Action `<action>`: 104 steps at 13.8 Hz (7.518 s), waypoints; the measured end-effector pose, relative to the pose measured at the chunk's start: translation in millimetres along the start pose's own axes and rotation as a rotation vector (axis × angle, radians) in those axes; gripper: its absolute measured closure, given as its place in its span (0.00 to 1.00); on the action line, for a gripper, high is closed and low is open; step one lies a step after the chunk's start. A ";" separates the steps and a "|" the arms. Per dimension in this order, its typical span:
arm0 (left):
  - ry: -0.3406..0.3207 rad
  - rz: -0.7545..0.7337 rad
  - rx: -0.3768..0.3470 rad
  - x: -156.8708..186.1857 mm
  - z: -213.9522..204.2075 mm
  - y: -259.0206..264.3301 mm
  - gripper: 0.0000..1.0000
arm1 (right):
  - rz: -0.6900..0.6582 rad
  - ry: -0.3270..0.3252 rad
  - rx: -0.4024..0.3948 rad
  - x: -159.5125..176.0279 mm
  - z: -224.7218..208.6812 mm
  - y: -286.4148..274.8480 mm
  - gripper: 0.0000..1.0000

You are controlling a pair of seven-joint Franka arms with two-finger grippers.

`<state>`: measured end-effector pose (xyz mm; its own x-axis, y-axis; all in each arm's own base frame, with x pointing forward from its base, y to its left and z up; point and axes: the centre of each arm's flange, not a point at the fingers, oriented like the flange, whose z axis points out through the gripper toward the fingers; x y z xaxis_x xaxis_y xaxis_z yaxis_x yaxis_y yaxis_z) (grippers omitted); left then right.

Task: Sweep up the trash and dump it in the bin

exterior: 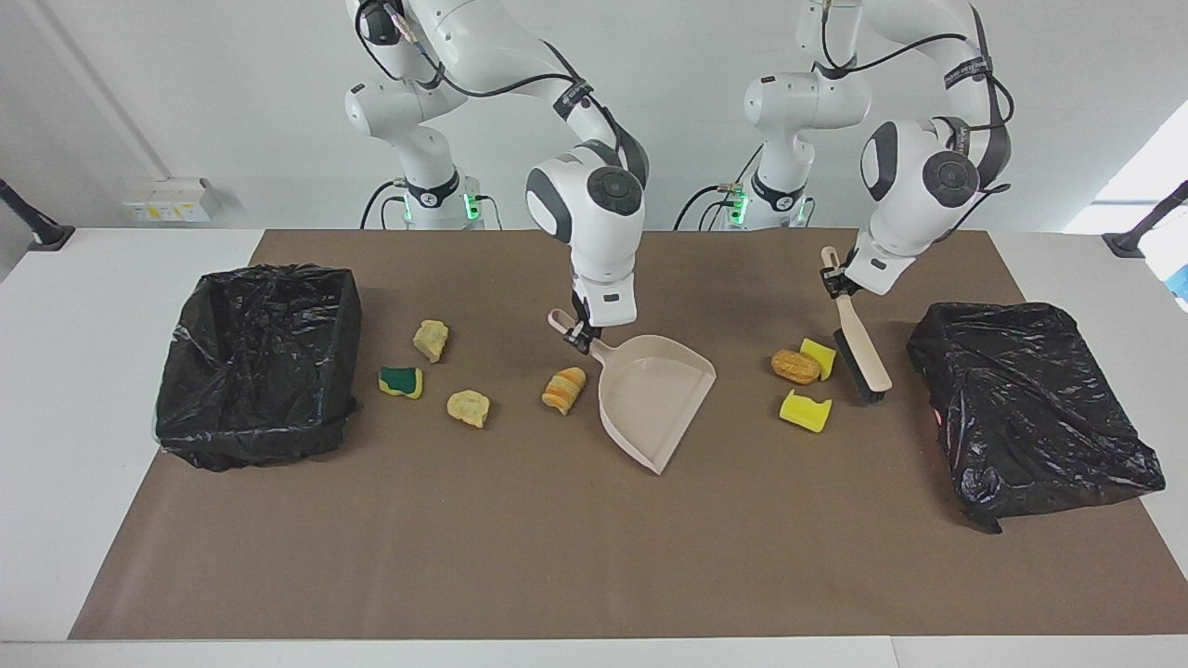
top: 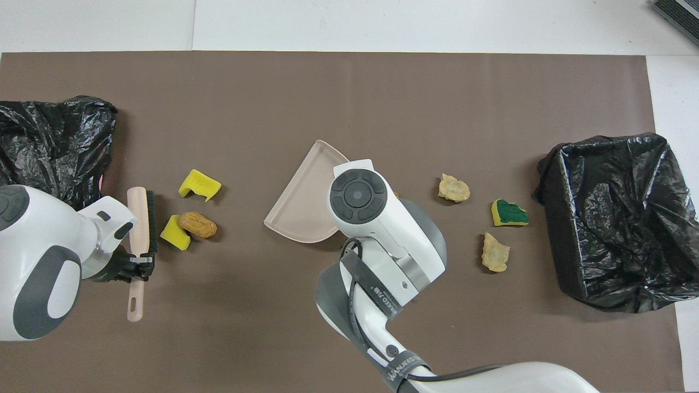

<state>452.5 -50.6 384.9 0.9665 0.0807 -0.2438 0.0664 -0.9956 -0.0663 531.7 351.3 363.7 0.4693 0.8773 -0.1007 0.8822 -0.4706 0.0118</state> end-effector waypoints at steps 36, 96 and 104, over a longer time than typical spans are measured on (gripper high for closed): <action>0.261 -0.088 -0.274 37.7 -109.5 68.6 0.74 | -0.267 -0.029 0.031 -32.6 19.0 26.1 0.68; -0.115 0.419 0.000 -50.6 18.5 242.6 0.74 | -0.411 -0.150 -0.055 -23.6 19.2 -8.1 0.68; -0.099 0.276 -0.091 -45.5 -10.5 230.1 0.74 | -0.444 -0.176 -0.055 -35.8 19.0 10.8 0.68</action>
<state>426.4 -283.8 390.9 0.9226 -0.1939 -0.3336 -0.1693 -0.9803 0.1016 523.7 313.0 348.6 0.0376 0.9607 -0.2751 0.9988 -0.0444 -0.0186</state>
